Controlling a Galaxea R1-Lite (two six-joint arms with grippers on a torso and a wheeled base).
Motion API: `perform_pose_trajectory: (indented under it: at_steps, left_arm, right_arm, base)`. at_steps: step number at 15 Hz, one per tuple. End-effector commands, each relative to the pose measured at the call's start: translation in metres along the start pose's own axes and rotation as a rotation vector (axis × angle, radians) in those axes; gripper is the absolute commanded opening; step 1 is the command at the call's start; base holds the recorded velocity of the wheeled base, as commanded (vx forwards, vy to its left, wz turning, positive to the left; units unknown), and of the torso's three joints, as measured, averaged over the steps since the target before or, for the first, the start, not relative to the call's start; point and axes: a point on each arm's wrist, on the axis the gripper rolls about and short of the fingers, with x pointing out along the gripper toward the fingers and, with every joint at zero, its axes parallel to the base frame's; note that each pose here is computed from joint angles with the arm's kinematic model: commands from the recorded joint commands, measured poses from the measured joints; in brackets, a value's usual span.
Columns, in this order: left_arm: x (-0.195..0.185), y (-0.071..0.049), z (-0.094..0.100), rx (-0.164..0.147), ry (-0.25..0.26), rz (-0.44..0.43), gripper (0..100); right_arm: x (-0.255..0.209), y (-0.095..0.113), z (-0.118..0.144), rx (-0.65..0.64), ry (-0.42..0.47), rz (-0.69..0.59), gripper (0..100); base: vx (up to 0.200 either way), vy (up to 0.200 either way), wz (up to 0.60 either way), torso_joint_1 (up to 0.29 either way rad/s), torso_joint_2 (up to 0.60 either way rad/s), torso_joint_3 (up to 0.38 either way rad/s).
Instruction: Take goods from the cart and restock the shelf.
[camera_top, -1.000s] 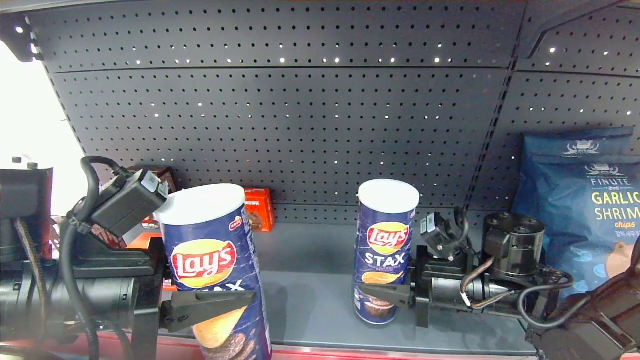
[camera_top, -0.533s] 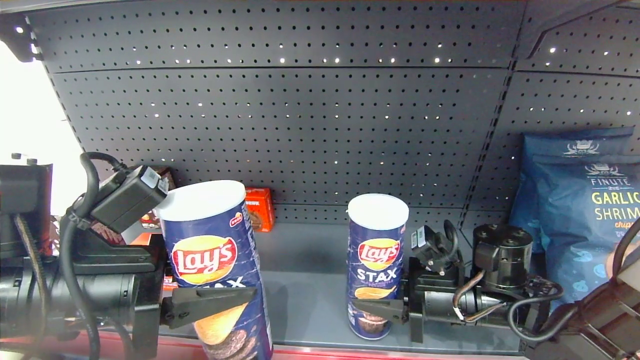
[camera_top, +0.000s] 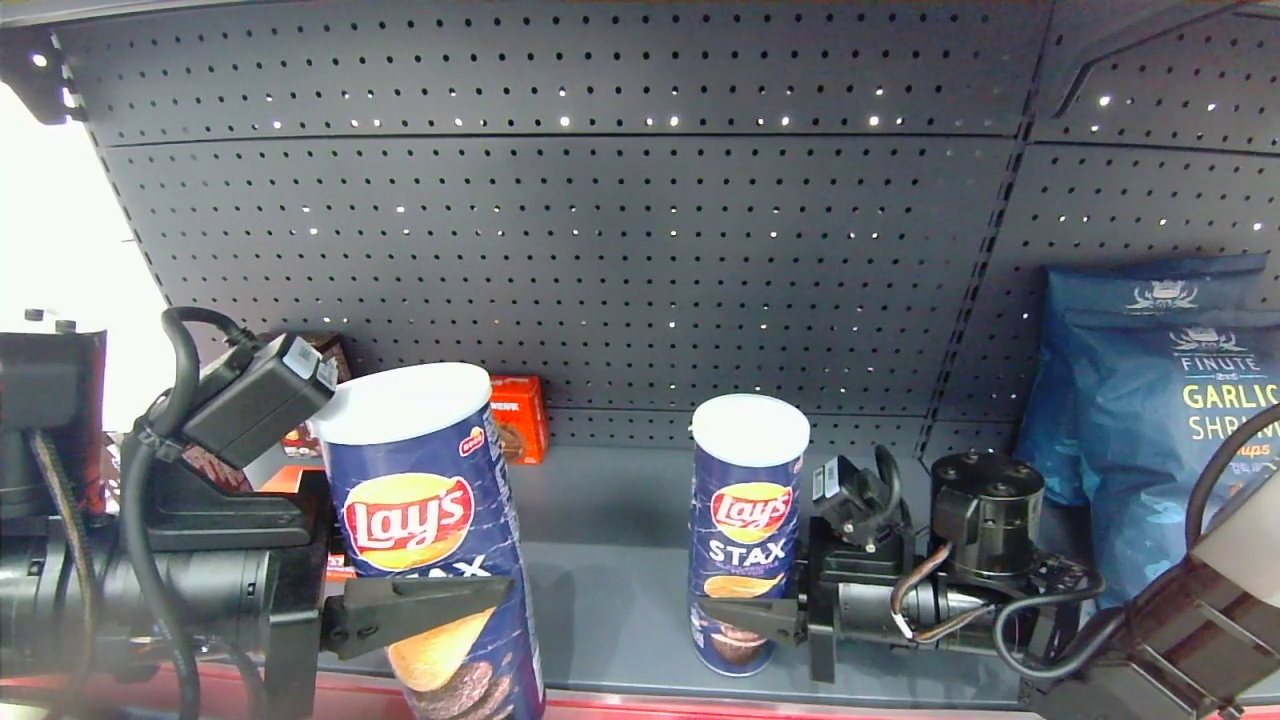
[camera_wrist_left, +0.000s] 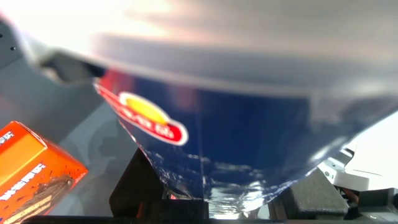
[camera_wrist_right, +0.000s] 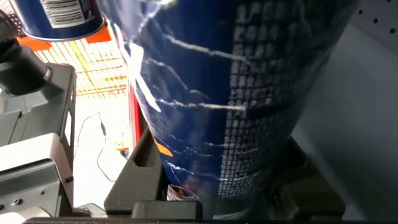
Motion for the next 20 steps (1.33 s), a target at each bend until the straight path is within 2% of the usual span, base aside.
perform_pose_trajectory:
  at_steps: [1,5,6,13,16,20]
  left_arm:
    - [0.000,0.000,0.000,0.000,0.000,0.000,0]
    - [0.000,0.000,-0.001,-0.002,0.002,0.000,0]
    - [0.000,0.000,-0.002,-0.003,0.004,0.000,0]
    - [0.000,-0.001,-0.004,-0.007,0.008,-0.001,0]
    - [0.000,-0.001,-0.004,-0.008,0.010,-0.001,0]
    - [0.000,-0.001,-0.004,-0.007,0.008,-0.001,0]
  right_arm:
    - [0.002,-0.002,-0.005,0.010,0.013,-0.002,0]
    - [0.001,-0.006,-0.008,0.018,0.019,-0.012,0]
    - [0.000,-0.006,-0.007,0.017,0.017,-0.012,100]
    - [-0.001,-0.005,-0.007,0.016,0.016,-0.012,100]
    - [-0.006,-0.006,-0.004,-0.002,-0.011,-0.022,100]
    - [-0.028,0.003,0.004,-0.007,-0.022,-0.043,100]
  base:
    - [0.000,0.000,0.00,0.000,0.00,0.000]
    - [0.000,0.000,0.00,0.000,0.00,0.000]
    - [0.000,0.000,0.00,0.000,0.00,0.000]
    - [0.000,0.000,0.00,0.000,0.00,0.000]
    - [0.000,0.000,0.00,0.000,0.00,0.000]
    - [0.000,0.000,0.00,0.000,0.00,0.000]
